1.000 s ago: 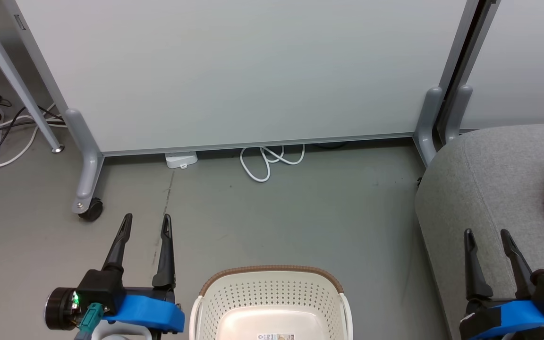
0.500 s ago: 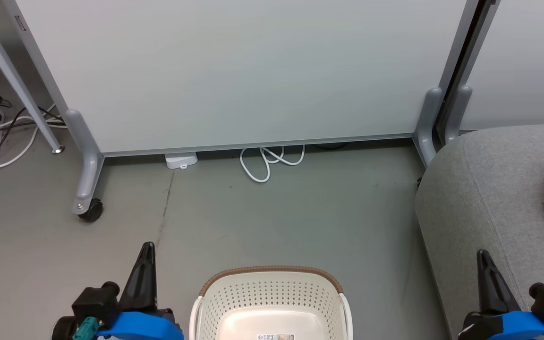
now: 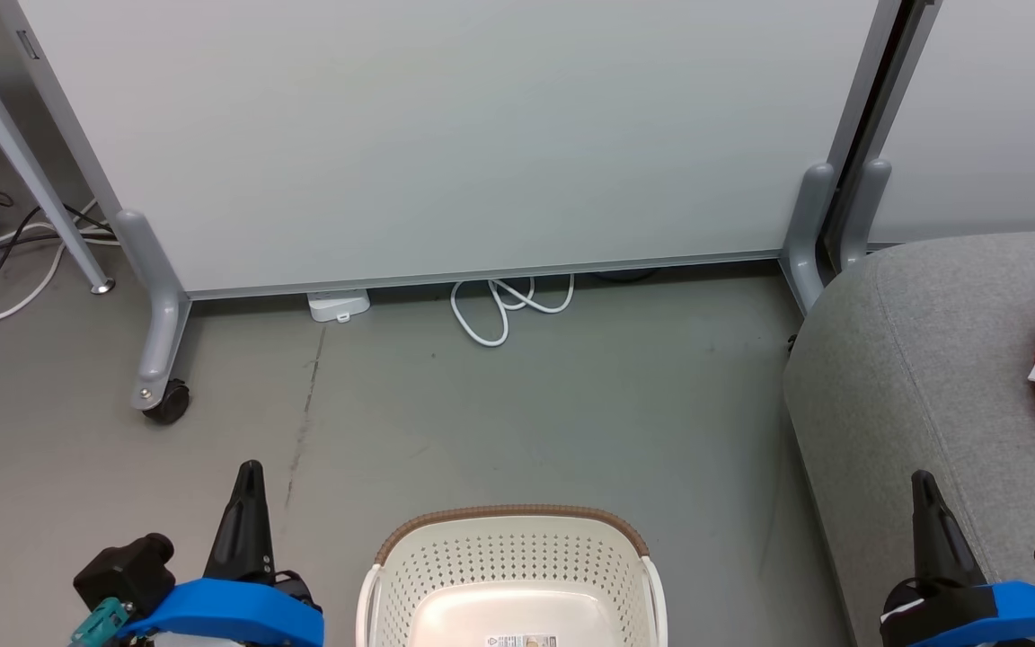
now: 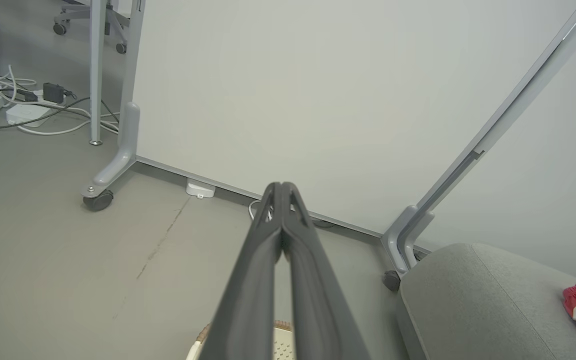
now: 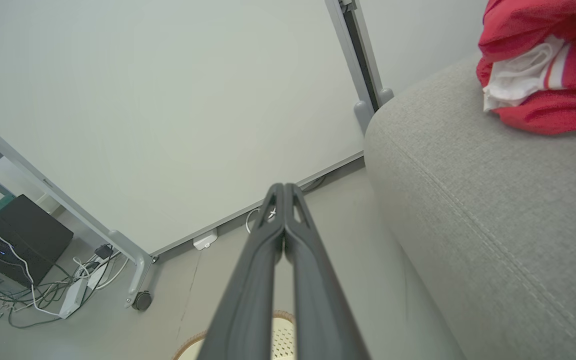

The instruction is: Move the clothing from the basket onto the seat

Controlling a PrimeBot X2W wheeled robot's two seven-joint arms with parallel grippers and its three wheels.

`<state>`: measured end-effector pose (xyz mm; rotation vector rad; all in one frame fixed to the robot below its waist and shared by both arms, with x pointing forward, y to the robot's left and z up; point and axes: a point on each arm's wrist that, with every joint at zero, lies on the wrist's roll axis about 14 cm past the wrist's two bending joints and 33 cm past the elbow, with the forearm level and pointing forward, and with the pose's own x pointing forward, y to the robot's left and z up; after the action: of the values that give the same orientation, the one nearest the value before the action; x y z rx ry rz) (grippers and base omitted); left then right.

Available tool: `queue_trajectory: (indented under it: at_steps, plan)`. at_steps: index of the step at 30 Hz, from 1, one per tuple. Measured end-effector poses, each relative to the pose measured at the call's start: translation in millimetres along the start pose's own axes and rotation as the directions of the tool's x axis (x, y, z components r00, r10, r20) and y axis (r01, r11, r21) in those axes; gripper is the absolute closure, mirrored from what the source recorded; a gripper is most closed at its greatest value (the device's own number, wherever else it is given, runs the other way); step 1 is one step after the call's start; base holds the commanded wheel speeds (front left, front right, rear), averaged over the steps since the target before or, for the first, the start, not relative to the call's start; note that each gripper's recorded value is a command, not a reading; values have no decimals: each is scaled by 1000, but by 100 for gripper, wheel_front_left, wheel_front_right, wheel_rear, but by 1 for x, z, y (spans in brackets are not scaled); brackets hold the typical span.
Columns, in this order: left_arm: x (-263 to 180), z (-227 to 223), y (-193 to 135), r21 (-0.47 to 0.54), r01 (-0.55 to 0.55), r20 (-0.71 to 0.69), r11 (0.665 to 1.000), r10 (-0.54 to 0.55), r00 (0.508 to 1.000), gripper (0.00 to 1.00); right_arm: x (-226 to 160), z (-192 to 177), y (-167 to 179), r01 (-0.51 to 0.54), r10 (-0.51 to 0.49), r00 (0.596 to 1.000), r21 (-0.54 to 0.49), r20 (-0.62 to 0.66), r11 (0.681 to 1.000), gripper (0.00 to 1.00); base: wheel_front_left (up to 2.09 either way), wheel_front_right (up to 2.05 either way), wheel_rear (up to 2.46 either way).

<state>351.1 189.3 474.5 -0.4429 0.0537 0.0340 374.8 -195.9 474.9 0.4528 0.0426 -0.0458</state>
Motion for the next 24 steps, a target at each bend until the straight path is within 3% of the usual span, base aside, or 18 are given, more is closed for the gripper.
queue_trajectory:
  at_steps: [10,24]
  plan:
    - [3,3,6,-160,-28,-5,987,27,1000,100,0,0,-2,21,-19,1000,156,-11,987,100,0,0,0]
    - [9,8,8,-352,-40,-8,935,39,999,100,4,4,-1,28,-25,1000,349,-14,937,100,0,0,0]
